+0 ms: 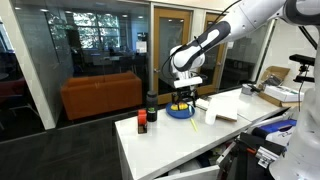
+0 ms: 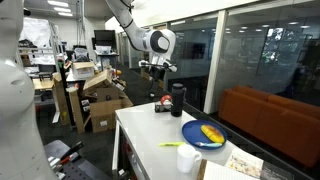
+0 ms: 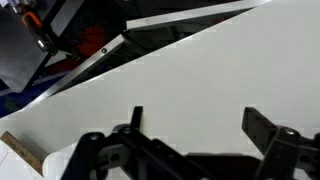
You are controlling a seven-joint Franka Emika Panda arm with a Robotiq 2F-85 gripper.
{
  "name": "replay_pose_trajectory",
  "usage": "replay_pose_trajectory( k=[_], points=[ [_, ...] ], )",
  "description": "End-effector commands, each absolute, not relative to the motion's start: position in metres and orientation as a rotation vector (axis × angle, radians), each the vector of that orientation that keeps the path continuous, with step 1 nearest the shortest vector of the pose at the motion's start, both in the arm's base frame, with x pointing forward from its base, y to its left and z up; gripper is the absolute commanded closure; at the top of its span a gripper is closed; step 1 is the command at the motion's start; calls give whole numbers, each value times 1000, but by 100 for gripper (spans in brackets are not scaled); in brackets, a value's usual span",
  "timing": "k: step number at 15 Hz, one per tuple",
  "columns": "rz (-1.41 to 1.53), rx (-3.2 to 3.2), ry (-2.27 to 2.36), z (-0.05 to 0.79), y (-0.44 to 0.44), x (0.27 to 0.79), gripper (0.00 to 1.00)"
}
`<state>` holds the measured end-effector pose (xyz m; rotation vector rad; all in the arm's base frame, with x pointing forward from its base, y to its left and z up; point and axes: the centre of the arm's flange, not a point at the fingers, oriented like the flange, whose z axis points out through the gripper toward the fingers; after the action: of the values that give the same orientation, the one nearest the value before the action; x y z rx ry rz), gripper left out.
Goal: Pick the marker and put it in the cup
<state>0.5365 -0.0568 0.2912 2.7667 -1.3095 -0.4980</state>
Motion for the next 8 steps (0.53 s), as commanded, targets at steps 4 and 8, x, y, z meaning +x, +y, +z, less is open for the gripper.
replay_pose_trajectory(
  k=[4,8],
  points=[
    [-453,2722,-1560,262,-98,496,0],
    [-436,2671,-1699,258,-115,479,0]
  ],
)
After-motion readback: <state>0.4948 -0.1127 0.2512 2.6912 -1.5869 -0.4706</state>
